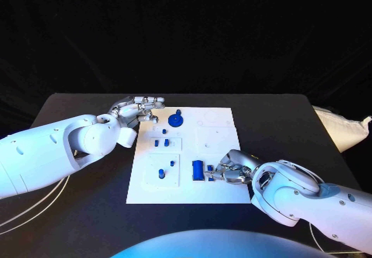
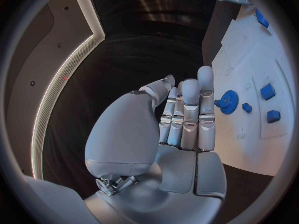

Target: Assemble the parts on the task board

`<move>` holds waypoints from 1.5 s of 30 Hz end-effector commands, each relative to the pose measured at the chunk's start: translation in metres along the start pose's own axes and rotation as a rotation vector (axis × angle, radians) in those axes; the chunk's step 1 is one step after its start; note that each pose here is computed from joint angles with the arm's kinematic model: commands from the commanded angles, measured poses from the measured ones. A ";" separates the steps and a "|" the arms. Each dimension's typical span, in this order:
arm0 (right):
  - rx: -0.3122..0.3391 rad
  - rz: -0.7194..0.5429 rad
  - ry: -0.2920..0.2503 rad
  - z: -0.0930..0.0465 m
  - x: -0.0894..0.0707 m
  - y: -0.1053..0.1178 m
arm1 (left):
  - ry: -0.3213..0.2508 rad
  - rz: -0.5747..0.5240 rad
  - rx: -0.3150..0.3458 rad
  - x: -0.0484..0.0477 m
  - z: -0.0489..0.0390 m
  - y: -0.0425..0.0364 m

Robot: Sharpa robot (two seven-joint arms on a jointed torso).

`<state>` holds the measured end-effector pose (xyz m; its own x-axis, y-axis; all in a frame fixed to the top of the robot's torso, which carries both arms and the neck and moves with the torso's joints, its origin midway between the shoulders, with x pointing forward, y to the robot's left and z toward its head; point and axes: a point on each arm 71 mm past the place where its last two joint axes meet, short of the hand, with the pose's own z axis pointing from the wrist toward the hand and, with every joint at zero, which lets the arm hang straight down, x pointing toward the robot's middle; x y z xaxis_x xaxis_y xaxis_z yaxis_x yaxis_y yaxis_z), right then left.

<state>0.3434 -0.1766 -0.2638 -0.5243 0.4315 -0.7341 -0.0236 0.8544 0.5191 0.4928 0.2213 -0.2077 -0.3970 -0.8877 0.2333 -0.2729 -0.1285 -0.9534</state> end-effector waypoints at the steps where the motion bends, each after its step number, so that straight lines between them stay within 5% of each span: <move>1: -0.016 -0.018 0.021 -0.001 0.003 0.003 | 0.022 -0.001 0.005 0.0027 0.0006 -0.0005; 15: 0.010 -0.116 0.010 -0.002 -0.002 -0.010 | 0.020 -0.001 0.002 0.0011 -0.0001 -0.0003; 45: 0.014 -0.123 0.016 0.006 0.002 -0.010 | 0.024 -0.002 -0.003 0.0017 -0.0003 0.0004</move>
<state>0.3487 -0.1825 -0.2701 -0.5214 0.3414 -0.7820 -0.0693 0.8965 0.4376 0.4925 0.2224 -0.2086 -0.3983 -0.8871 0.2332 -0.2788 -0.1252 -0.9522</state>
